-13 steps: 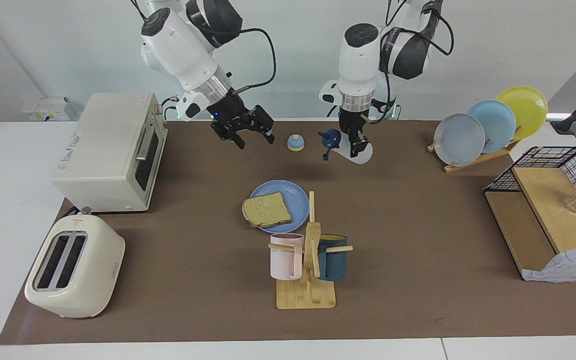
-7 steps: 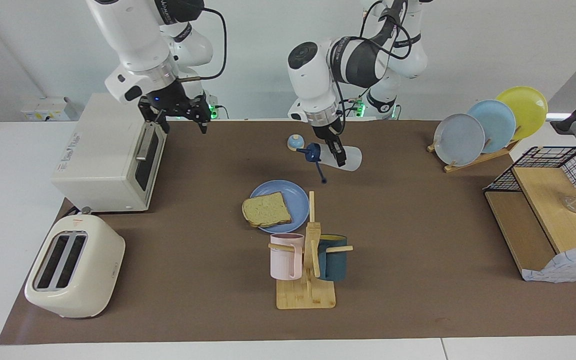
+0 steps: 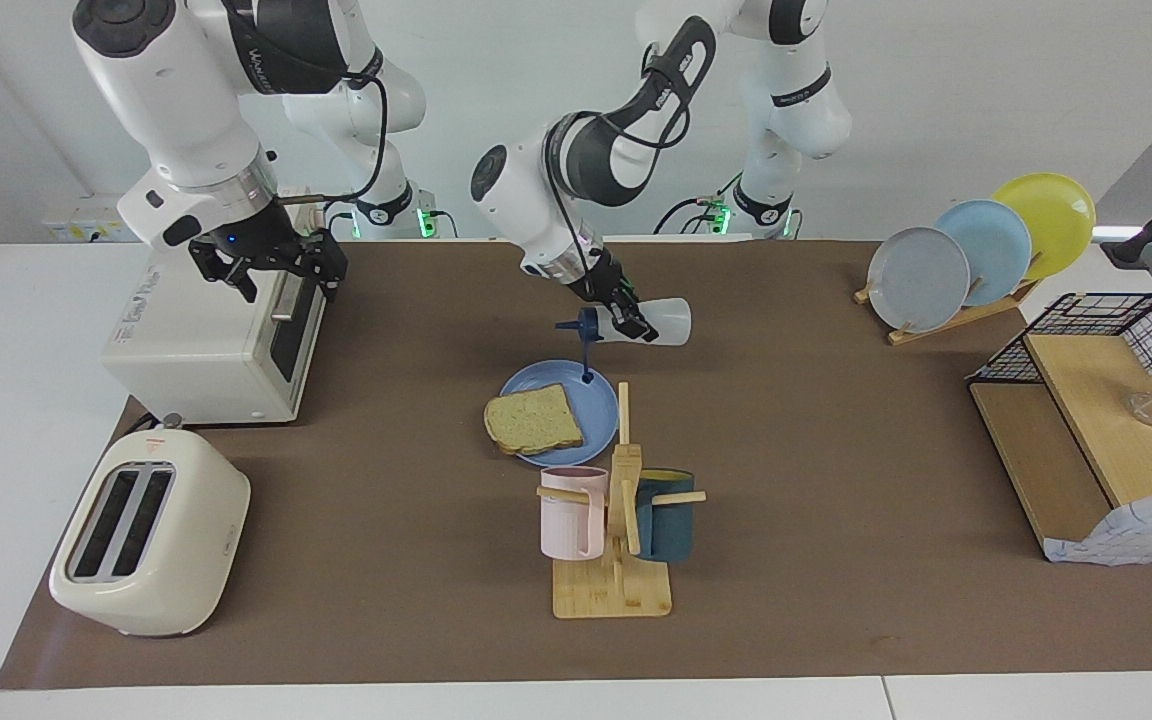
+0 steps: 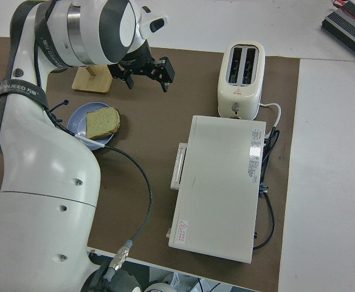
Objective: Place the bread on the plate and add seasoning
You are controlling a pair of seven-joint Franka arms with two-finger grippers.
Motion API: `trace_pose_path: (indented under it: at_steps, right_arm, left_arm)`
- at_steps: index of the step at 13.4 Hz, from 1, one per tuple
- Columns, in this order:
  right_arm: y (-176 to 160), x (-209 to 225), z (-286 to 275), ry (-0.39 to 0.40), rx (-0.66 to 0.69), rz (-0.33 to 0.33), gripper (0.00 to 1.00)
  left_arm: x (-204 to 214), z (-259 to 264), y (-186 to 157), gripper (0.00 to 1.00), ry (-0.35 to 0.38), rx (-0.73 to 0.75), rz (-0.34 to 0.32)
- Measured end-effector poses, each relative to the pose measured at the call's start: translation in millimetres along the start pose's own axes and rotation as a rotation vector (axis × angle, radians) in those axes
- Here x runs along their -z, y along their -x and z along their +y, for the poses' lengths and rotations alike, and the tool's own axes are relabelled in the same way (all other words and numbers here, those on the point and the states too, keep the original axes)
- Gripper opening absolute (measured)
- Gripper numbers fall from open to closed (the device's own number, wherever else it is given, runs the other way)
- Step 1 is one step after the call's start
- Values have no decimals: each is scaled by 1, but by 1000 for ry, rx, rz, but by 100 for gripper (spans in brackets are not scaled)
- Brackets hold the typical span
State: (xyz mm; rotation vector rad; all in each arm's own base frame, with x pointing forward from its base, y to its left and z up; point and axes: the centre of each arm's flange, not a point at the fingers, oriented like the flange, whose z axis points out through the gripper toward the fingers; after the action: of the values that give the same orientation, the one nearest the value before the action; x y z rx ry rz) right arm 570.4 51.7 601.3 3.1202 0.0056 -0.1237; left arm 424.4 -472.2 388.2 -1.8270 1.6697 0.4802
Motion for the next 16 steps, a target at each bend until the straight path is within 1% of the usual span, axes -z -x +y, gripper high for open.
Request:
trace_pose_path:
  at_steps: [1, 3, 4, 7, 9, 11, 13, 14, 15, 16]
  right_arm:
    - [5, -2, -1, 2, 7, -7, 100]
    - [15, -3, -1, 6, 12, -7, 100]
    - [16, -4, 1, 8, 10, 4, 100]
    - [13, -9, 10, 24, 13, 5, 100]
    - [10, -12, 13, 42, 30, 1, 100]
    - [9, -13, 13, 45, 31, -1, 100]
    - [9, -13, 13, 45, 31, -1, 100]
    - [9, -13, 13, 45, 31, -1, 100]
    - [9, -13, 13, 45, 31, -1, 100]
    - [9, -13, 13, 45, 31, -1, 100]
  left_arm:
    - [-2, 1, -7, 46, -14, -2, -29]
    - [0, 0, -7, 46, -37, 1, -69]
    - [2, -2, -5, 46, -43, 5, -77]
    - [1, -3, -2, 46, -45, 9, -97]
    - [-3, -4, -1, 46, -56, 11, -132]
    - [-10, -4, -9, 46, -59, 18, -207]
    - [-18, -8, -38, 46, -82, 36, -285]
    - [-31, -9, -53, 46, -97, 43, -345]
    - [-43, -11, -67, 46, -113, 49, -392]
    - [-53, -13, -76, 46, -124, 54, -421]
